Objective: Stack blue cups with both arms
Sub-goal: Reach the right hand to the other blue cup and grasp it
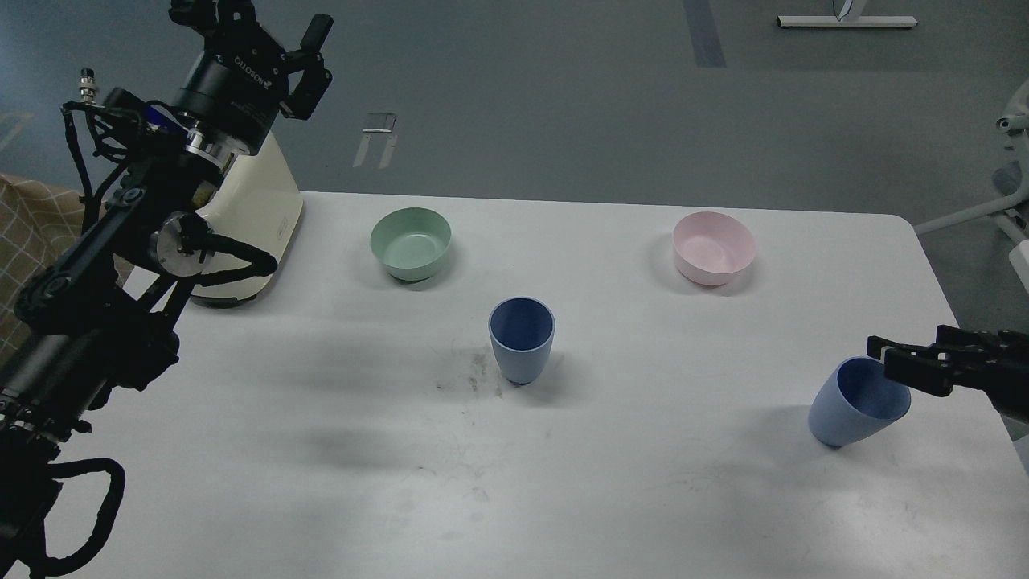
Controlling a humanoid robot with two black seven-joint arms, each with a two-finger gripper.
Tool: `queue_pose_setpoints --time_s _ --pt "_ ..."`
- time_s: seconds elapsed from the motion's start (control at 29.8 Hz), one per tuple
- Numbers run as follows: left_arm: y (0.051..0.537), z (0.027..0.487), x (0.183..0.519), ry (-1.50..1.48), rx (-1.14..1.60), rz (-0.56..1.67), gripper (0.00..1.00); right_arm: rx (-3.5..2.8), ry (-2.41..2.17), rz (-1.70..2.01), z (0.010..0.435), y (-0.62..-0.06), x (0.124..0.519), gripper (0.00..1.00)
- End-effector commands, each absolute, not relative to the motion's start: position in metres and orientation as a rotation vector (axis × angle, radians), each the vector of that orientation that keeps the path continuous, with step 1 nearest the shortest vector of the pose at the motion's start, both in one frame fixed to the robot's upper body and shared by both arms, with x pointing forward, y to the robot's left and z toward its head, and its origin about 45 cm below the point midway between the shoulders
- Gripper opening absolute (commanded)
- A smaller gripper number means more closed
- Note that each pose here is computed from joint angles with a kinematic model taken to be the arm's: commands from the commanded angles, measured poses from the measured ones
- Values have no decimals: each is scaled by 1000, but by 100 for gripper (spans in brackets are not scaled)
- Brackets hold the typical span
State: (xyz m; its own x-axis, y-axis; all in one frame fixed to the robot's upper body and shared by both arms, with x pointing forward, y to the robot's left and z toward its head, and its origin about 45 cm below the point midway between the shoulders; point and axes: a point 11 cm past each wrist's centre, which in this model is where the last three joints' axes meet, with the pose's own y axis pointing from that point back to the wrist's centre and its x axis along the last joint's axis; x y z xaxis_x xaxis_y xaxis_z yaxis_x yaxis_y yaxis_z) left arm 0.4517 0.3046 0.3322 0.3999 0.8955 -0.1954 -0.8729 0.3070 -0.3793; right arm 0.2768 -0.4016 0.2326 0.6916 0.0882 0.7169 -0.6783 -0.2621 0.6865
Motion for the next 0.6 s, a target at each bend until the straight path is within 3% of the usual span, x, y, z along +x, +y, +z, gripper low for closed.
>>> queue_pose_setpoints --time_s 0.0,0.13,0.2,0.27,0.57 --pt "302 332 452 -54 -465 1166 98 1704 -463 769 222 -397 273 75" --pt "302 332 453 -53 -465 1175 98 1726 -471 762 216 -392 272 70" --pt "303 331 453 -54 -463 1181 98 1718 -473 760 216 -392 273 64" --pt "302 330 453 -54 -460 1189 98 1685 -460 767 214 -395 272 50" --pt "297 330 454 -47 -469 1184 98 1675 -454 768 213 -396 272 51"
